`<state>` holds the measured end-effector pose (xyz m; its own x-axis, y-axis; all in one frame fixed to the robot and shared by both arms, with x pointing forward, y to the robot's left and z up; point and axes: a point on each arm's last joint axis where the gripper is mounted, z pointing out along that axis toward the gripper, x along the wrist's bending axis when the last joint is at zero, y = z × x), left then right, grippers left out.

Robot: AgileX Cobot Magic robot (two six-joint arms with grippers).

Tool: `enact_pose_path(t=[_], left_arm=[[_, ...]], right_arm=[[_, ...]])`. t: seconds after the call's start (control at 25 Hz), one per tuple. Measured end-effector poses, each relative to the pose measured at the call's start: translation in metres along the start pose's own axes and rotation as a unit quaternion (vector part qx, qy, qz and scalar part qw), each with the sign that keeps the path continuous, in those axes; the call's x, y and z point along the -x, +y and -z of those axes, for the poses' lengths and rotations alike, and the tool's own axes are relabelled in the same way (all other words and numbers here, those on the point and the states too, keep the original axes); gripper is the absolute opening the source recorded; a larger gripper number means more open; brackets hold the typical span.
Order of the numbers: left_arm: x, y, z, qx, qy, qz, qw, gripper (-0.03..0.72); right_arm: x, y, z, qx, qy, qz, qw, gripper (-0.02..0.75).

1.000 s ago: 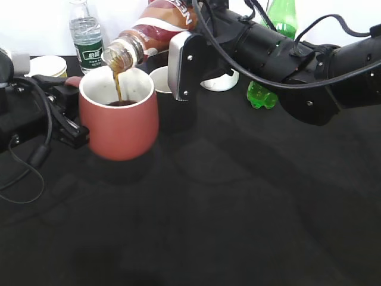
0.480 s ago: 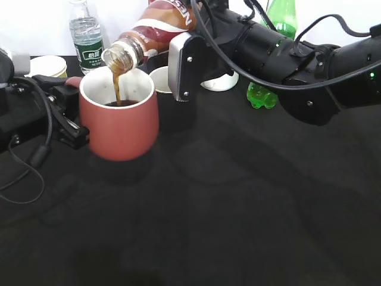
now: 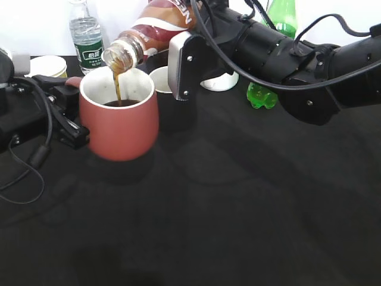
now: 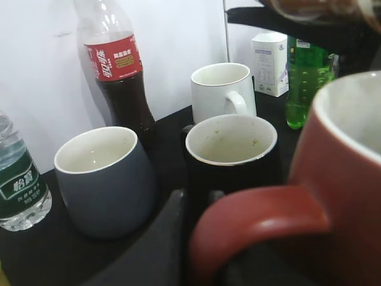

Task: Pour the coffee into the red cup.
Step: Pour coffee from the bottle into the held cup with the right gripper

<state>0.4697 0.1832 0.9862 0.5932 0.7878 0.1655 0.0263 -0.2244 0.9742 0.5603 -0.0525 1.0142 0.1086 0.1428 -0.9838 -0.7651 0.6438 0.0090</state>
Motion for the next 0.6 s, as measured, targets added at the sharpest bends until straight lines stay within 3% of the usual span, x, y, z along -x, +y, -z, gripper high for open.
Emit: enact_pose_path(t=[0.6], left_arm=[[0.0001, 0.0024, 0.0002, 0.014, 0.000, 0.000, 1.000, 0.069]], right_arm=[[-0.0010, -0.0002, 0.0000, -0.002, 0.005, -0.041, 0.999, 0.533]])
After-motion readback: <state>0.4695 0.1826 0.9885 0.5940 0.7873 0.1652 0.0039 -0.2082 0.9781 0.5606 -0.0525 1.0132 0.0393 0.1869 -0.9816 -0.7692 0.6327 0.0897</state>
